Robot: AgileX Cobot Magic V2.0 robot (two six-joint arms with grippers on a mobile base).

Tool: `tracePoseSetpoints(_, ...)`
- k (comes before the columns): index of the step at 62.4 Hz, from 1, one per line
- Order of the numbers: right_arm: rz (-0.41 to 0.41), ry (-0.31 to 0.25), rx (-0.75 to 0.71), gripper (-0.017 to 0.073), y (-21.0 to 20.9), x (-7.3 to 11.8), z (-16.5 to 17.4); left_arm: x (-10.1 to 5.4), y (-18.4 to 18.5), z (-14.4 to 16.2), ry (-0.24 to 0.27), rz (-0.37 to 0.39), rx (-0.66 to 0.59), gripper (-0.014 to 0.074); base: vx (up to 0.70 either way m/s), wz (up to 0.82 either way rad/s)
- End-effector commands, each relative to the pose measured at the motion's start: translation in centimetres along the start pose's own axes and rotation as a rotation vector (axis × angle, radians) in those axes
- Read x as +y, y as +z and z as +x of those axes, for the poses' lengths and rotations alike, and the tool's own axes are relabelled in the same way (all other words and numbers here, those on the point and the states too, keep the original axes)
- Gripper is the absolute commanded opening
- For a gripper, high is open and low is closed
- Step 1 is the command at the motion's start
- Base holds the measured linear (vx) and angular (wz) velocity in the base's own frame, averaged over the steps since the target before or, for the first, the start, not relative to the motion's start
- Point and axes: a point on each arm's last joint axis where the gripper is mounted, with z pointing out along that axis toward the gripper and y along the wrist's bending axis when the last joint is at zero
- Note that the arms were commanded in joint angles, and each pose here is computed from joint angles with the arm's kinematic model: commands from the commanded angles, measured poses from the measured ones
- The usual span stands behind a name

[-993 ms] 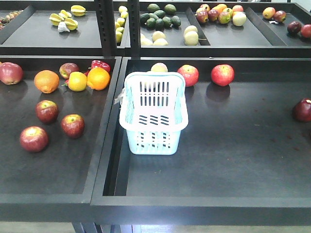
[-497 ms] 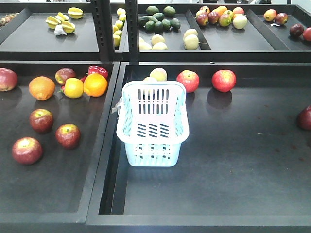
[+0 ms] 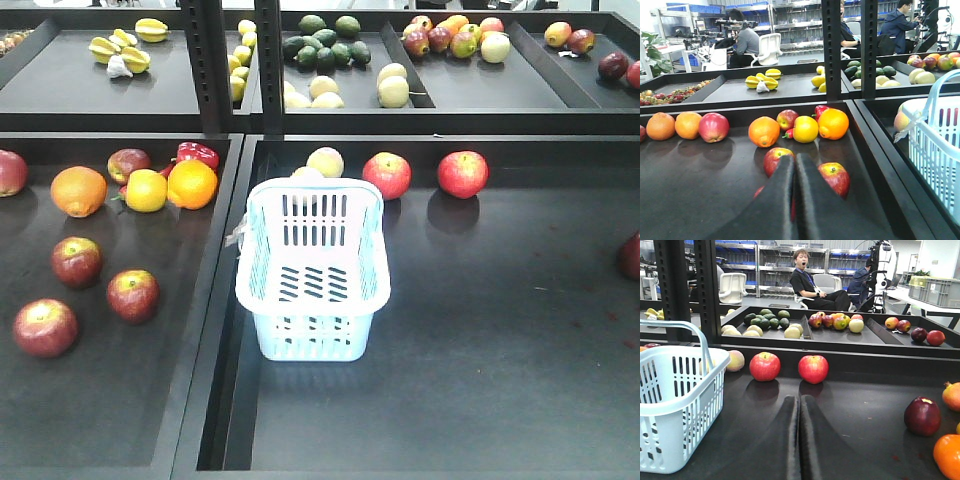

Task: Pick three apples into basket with both arms

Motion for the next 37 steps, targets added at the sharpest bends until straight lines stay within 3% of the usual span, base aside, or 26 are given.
tracePoseSetpoints(1,0.002,-0.005,-0.067,-0.0003,-0.04,0.01,-0.33,-0.09,-0.06,0.11,-0.019,0.009,-0.07,-0.0006,0.06,-0.02)
tracePoseSetpoints(37,0.002,-0.005,-0.067,-0.0003,-0.04,0.01,-0.33,-0.09,-0.06,0.11,-0.019,0.009,-0.07,-0.0006,0.05,-0.01)
